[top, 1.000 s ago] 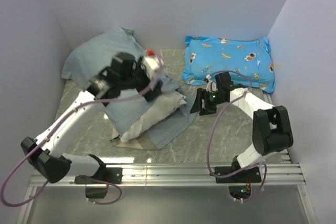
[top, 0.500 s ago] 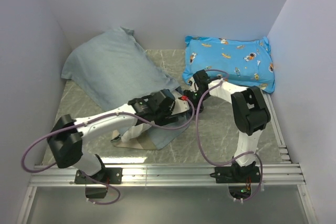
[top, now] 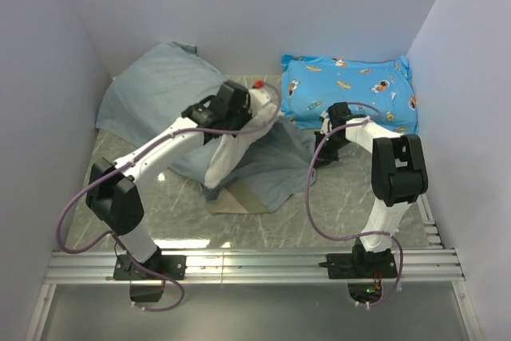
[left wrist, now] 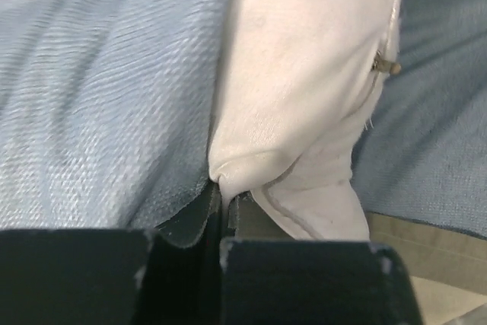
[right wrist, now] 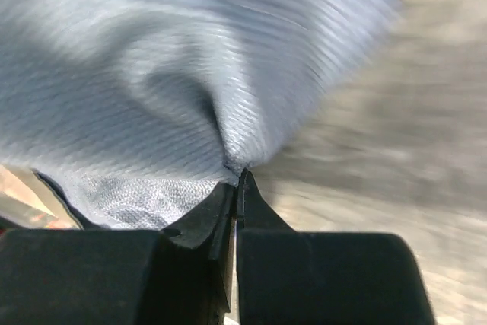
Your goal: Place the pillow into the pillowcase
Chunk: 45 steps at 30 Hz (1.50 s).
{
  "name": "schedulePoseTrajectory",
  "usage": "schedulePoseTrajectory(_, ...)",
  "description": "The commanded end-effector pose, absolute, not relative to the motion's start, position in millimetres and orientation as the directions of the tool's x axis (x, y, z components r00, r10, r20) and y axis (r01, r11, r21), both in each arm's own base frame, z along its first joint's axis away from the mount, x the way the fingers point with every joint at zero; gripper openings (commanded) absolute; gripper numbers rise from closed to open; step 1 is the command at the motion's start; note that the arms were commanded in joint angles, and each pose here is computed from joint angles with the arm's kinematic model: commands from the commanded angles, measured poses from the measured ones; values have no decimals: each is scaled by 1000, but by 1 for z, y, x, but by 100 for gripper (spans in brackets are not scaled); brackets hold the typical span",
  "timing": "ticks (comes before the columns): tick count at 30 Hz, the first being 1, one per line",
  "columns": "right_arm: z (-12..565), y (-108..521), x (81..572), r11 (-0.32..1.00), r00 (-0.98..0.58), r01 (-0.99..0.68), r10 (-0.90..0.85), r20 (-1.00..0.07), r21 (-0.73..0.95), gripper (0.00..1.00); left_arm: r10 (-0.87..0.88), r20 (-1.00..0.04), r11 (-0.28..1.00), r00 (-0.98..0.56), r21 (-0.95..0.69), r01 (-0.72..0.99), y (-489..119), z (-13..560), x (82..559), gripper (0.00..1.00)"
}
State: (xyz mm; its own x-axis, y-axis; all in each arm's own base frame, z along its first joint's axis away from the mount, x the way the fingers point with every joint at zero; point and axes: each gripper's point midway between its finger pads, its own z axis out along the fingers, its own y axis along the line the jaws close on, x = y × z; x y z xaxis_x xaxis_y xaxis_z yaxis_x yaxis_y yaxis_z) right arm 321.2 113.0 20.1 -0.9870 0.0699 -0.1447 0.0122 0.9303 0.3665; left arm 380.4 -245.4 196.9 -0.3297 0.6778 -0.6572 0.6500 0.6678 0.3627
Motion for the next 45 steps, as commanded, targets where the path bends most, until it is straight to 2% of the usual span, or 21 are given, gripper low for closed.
schedulePoseTrajectory(1, 31, 80, 292, 969, -991, -81, -54, -122, 234, 0, 613, -703, 736, -360, 342, 584, -228, 229, 404, 0)
schedulePoseTrajectory(4, 40, 84, 293, 953, -979, -155, -112, -171, 261, 0, 553, -742, 738, -379, 226, 635, -235, 238, 404, 0)
schedulePoseTrajectory(8, 63, 103, 295, 907, -957, -221, -130, -260, 359, 0, 460, -805, 640, -374, 9, 768, -266, 262, 389, 0)
schedulePoseTrajectory(9, 75, 106, 301, 901, -943, -232, -116, -313, 365, 0, 450, -813, 613, -369, -19, 790, -272, 267, 386, 0)
schedulePoseTrajectory(11, 94, 111, 305, 899, -939, -177, -32, -343, 401, 16, 426, -825, 589, -370, -57, 806, -280, 279, 383, 0)
schedulePoseTrajectory(12, 114, 116, 308, 883, -918, -185, 2, -398, 431, 26, 412, -836, 560, -362, -82, 825, -286, 285, 379, 0)
schedulePoseTrajectory(13, 128, 119, 311, 870, -905, -177, 39, -423, 459, 40, 407, -838, 542, -362, -98, 835, -290, 288, 377, 0)
schedulePoseTrajectory(14, 141, 123, 312, 856, -895, -135, 111, -432, 500, 48, 386, -846, 541, -366, -114, 833, -296, 295, 380, 0)
schedulePoseTrajectory(15, 166, 126, 318, 837, -847, -165, 151, -510, 521, 58, 378, -848, 534, -372, -129, 835, -299, 297, 381, 0)
schedulePoseTrajectory(16, 180, 130, 321, 822, -822, -174, 182, -539, 543, 67, 387, -829, 514, -404, -170, 841, -304, 287, 381, 0)
schedulePoseTrajectory(17, 191, 133, 324, 802, -807, -140, 247, -536, 580, 71, 367, -843, 511, -394, -171, 843, -308, 299, 384, 0)
schedulePoseTrajectory(18, 204, 135, 330, 789, -776, -151, 279, -566, 596, 71, 358, -843, 507, -401, -184, 842, -310, 299, 386, 0)
schedulePoseTrajectory(19, 209, 140, 331, 765, -778, -146, 303, -551, 627, 70, 340, -842, 494, -419, -219, 841, -315, 298, 387, 0)
schedulePoseTrajectory(24, 167, 184, 337, 685, -872, -11, 350, -342, 728, 58, 244, -865, 443, -438, -303, 844, -320, 315, 398, 0)
schedulePoseTrajectory(26, 153, 203, 340, 665, -877, 55, 388, -282, 745, 58, 189, -848, 434, -496, -381, 817, -317, 319, 400, 0)
schedulePoseTrajectory(29, 140, 226, 358, 612, -845, 104, 471, -255, 784, 61, 126, -835, 413, -536, -447, 793, -313, 326, 410, 0)
schedulePoseTrajectory(31, 137, 251, 365, 598, -841, 105, 480, -250, 795, 62, 89, -828, 406, -554, -478, 779, -313, 329, 418, 0)
schedulePoseTrajectory(35, 139, 284, 392, 635, -802, 75, 496, -332, 769, 62, 72, -834, 390, -548, -482, 785, -313, 333, 422, 0)
schedulePoseTrajectory(39, 123, 293, 414, 727, -755, 127, 512, -409, 675, 63, 49, -827, 372, -560, -506, 778, -314, 336, 419, 0)
schedulePoseTrajectory(45, 87, 320, 423, 782, -796, 191, 477, -373, 593, 68, 26, -821, 368, -570, -523, 769, -314, 339, 421, 0)
